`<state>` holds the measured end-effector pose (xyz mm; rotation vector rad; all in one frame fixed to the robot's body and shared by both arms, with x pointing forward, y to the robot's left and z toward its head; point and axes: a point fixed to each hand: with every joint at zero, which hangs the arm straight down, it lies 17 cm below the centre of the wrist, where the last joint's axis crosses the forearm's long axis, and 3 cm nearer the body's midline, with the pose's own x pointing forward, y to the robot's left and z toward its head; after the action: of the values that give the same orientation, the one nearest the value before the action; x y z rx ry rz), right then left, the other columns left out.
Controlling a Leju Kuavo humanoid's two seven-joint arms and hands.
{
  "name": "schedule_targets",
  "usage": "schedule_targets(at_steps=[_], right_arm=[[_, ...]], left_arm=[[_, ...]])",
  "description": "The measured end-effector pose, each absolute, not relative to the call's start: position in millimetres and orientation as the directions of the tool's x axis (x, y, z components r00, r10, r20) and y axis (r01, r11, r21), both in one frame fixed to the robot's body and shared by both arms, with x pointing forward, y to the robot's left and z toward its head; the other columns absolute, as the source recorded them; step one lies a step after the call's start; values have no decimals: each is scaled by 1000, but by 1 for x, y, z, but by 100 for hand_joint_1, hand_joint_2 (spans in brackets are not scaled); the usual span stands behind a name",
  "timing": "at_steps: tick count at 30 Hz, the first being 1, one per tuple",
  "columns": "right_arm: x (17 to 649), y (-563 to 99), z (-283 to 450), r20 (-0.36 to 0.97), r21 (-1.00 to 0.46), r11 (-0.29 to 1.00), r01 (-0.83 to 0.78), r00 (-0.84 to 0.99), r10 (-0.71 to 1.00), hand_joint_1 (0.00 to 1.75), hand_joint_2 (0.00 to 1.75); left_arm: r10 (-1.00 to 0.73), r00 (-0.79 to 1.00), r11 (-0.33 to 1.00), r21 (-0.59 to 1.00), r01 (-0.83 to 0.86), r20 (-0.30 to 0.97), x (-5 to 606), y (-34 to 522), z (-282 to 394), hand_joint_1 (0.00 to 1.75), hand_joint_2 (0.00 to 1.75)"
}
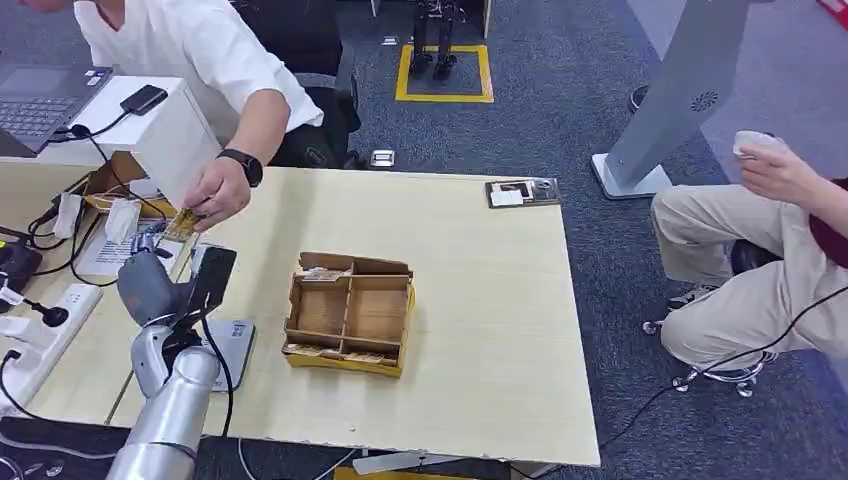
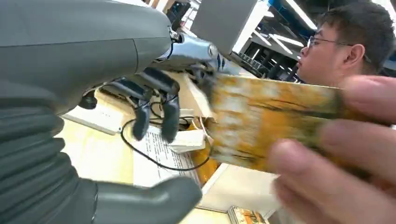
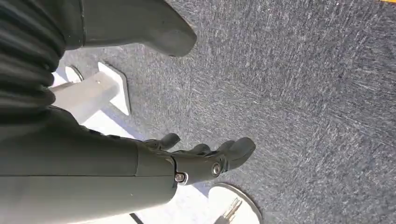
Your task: Pass the card to the sensor for recognition and then transmit it.
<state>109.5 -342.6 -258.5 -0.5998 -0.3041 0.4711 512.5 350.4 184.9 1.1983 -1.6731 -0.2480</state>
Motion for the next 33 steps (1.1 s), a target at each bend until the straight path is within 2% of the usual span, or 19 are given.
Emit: schedule_targets(at_steps=[6, 9, 14, 18, 26, 33], right_arm=[[109, -343, -258, 137, -606, 726, -327, 855, 500, 0, 175], [108, -345, -258, 138, -609, 728, -316, 861, 489, 0, 175], [103, -346, -259, 136, -606, 734, -307, 869, 476, 0, 175], [99, -346, -259, 136, -603, 743, -291, 880, 456, 0, 175], [95, -348, -260, 144, -600, 755, -263, 894, 425, 0, 175], [94, -348, -260, 143, -599, 759, -255, 898, 416, 0, 175]], left_arm=[[-734, -65, 564, 553, -613, 676, 498, 350, 188, 0, 175], [-736, -114, 578, 532, -619, 667, 485, 343, 193, 0, 175], [-756, -203, 594, 522, -612, 622, 455, 315, 204, 0, 175], [-799, -298, 583, 550, -597, 523, 424, 279, 217, 0, 175], [-780, -454, 626, 549, -554, 431, 367, 223, 232, 0, 175], [-783, -509, 614, 568, -548, 357, 346, 192, 243, 0, 175]])
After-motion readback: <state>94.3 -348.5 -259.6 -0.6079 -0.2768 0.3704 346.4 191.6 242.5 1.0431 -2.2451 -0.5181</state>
